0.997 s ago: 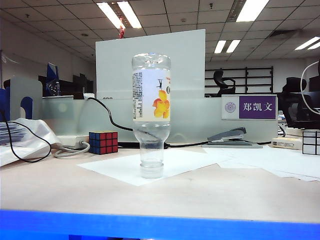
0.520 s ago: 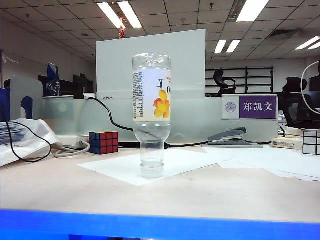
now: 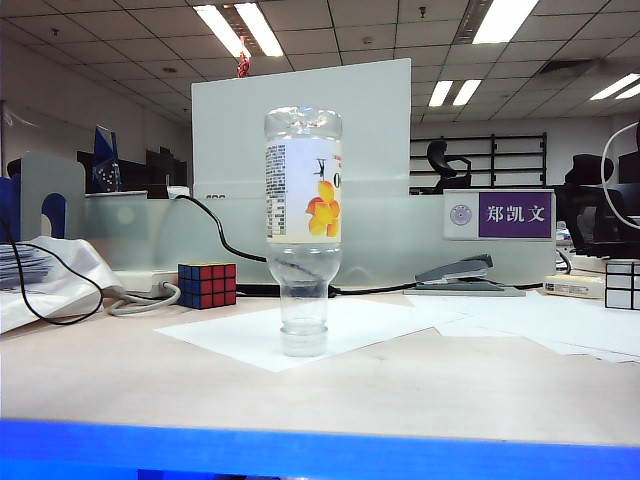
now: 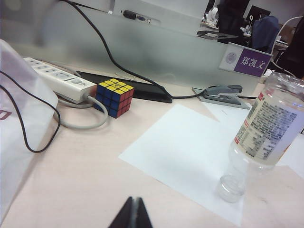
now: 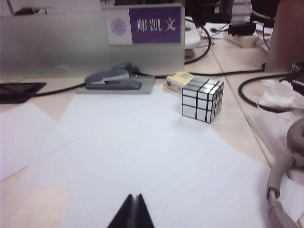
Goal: Flip the plastic bottle upside down.
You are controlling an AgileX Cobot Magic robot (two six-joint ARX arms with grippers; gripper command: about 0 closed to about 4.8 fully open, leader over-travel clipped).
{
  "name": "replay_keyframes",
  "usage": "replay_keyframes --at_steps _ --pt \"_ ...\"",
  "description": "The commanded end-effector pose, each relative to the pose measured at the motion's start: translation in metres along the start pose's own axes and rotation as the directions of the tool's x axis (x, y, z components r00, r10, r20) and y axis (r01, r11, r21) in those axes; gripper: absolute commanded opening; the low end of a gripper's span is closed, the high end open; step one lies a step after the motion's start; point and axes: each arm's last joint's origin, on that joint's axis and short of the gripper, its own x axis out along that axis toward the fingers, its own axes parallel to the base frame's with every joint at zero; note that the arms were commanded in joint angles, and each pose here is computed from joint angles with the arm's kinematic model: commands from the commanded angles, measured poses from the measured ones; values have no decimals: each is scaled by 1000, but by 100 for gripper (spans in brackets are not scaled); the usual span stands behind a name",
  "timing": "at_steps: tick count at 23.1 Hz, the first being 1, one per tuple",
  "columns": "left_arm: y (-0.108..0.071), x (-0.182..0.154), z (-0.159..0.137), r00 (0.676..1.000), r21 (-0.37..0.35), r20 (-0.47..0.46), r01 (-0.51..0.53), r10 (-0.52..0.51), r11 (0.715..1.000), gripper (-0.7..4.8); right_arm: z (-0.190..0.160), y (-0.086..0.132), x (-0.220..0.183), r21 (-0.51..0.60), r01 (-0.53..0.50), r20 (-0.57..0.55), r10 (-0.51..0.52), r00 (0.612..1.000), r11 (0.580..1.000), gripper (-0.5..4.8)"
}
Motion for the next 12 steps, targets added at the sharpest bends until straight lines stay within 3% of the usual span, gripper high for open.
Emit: replay_keyframes --at_steps 1,12 --pt "-1 0 3 1000 -3 24 2 -2 1000 -5 -1 0 0 -3 -5 6 5 1000 1000 -9" --pt "0 0 2 1000 2 17 3 -3 1000 -4 -2 0 0 -3 -4 1 4 1000 1000 -9"
